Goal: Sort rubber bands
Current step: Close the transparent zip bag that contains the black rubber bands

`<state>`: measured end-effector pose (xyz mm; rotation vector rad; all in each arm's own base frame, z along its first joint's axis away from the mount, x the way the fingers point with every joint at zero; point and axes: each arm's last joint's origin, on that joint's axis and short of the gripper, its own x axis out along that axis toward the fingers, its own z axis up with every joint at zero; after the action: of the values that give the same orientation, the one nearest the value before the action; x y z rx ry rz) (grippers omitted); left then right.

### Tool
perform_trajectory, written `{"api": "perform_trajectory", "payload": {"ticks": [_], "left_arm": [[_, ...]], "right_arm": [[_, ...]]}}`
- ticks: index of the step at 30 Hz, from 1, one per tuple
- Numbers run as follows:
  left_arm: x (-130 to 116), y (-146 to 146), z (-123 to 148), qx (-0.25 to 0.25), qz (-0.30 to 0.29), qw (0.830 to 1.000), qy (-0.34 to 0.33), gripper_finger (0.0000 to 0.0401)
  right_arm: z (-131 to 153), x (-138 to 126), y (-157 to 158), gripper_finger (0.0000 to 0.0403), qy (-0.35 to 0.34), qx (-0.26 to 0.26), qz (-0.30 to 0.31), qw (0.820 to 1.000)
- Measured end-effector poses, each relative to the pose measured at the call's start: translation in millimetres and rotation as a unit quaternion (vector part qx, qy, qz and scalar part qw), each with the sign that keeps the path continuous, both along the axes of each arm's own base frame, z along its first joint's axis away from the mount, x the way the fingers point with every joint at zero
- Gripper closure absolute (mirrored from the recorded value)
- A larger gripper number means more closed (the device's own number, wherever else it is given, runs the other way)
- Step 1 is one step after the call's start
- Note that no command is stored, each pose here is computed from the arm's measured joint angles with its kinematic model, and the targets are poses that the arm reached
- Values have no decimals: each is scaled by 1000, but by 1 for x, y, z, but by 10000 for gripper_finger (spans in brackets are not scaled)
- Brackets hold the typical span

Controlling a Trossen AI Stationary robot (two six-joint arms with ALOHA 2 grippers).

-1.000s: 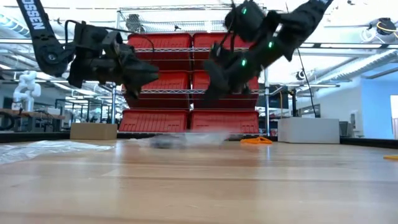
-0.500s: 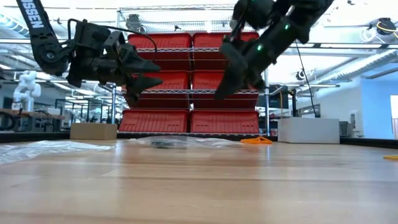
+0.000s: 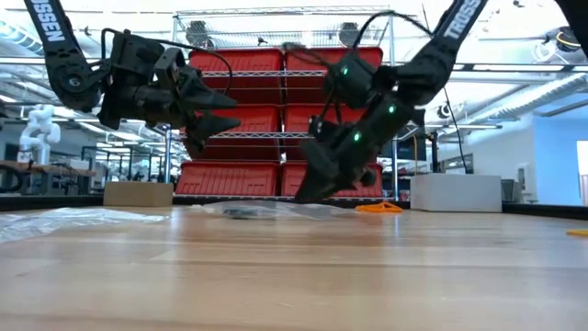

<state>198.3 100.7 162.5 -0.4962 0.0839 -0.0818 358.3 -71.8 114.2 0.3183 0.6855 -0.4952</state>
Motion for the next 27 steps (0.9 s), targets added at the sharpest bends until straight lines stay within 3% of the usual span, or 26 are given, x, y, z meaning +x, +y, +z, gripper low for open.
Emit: {"api": "perform_trajectory", "payload": {"ticks": [5,10,12,19,27], "left_arm": [[1,2,1,15,18,1000,-2,209],[4,5,6,20,41,999,-10,209],[6,6,9,24,41,999,-15,209],[7,7,11,56,35,998,-20,209],[11,-3,10,145,-9,989,-28,209]], "right_arm": [[-10,2,-4,230,-5,4,-1,1000],[-10,3,-2,357,-4,-1,9,1000],[-6,3,0,390,-1,-20,17,1000],[37,2,21,398,-30,-89,70,993],[99,-16,62,401,-62,-174,108,977]]}}
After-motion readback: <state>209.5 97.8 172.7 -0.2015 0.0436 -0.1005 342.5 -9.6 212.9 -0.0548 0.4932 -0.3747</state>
